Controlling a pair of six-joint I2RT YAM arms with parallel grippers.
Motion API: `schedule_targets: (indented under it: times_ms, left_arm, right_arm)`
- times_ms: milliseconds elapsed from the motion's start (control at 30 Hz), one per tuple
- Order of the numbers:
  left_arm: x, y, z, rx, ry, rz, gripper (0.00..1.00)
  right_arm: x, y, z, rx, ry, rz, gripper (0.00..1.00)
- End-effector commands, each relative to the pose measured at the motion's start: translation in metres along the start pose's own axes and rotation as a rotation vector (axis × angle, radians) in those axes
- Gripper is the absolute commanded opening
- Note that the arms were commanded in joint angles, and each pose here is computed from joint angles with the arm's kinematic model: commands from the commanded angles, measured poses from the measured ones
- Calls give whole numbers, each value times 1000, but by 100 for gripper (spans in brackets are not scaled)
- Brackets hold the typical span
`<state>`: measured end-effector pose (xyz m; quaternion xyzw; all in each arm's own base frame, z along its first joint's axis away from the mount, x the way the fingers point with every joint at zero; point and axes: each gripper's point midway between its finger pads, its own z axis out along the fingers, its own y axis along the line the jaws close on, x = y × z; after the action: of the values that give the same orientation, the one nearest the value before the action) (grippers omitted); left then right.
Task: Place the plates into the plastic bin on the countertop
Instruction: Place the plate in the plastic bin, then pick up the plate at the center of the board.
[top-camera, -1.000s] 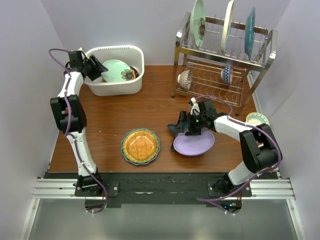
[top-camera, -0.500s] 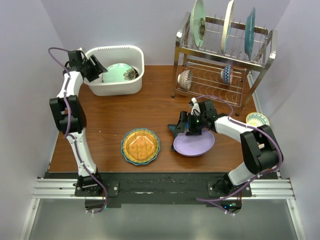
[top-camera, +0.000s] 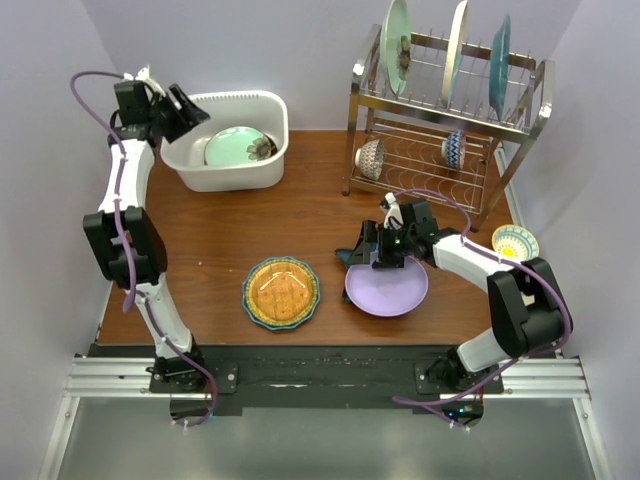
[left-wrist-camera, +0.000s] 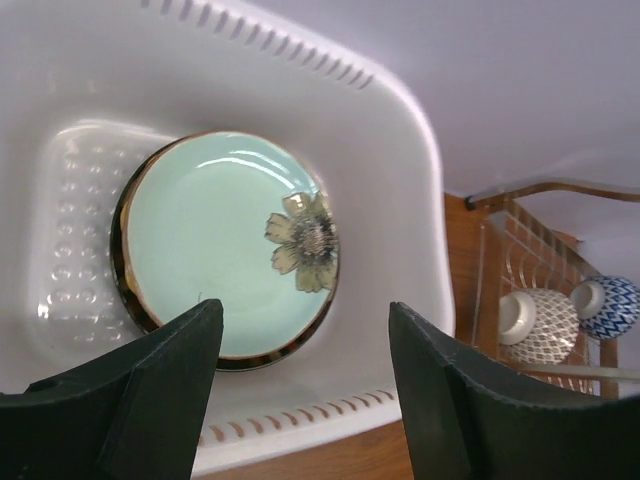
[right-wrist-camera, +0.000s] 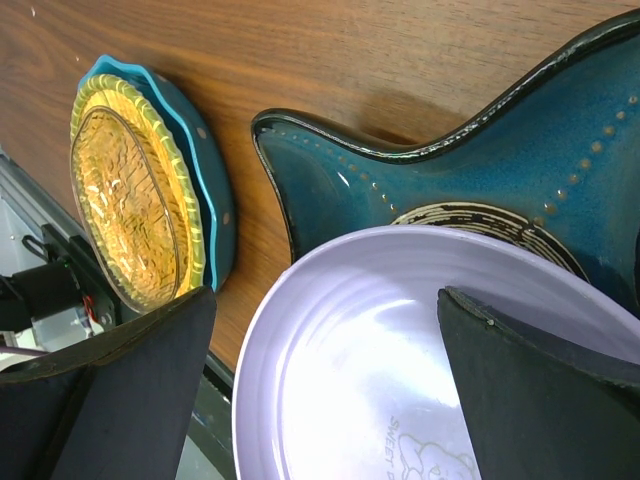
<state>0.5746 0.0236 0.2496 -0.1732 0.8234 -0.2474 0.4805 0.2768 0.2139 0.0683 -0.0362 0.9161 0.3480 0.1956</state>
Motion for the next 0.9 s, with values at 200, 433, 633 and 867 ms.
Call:
schedule_targets:
  times_ms: [200, 433, 633, 867]
  left_arm:
    - [-17, -98, -70, 229, -81, 140, 73]
    - [43, -138, -77, 294, 38, 218, 74]
    - [115, -144, -77, 309, 206, 242, 73]
    - [169, -144, -77, 318, 329, 285, 73]
  right_arm:
    - [-20, 16, -9, -13, -48, -37, 97]
    - [-26, 22, -12, -21, -58, -44, 97]
    - [-32, 28, -18, -31, -78, -52, 97]
    - [-36, 34, -22, -41, -89, -57, 97]
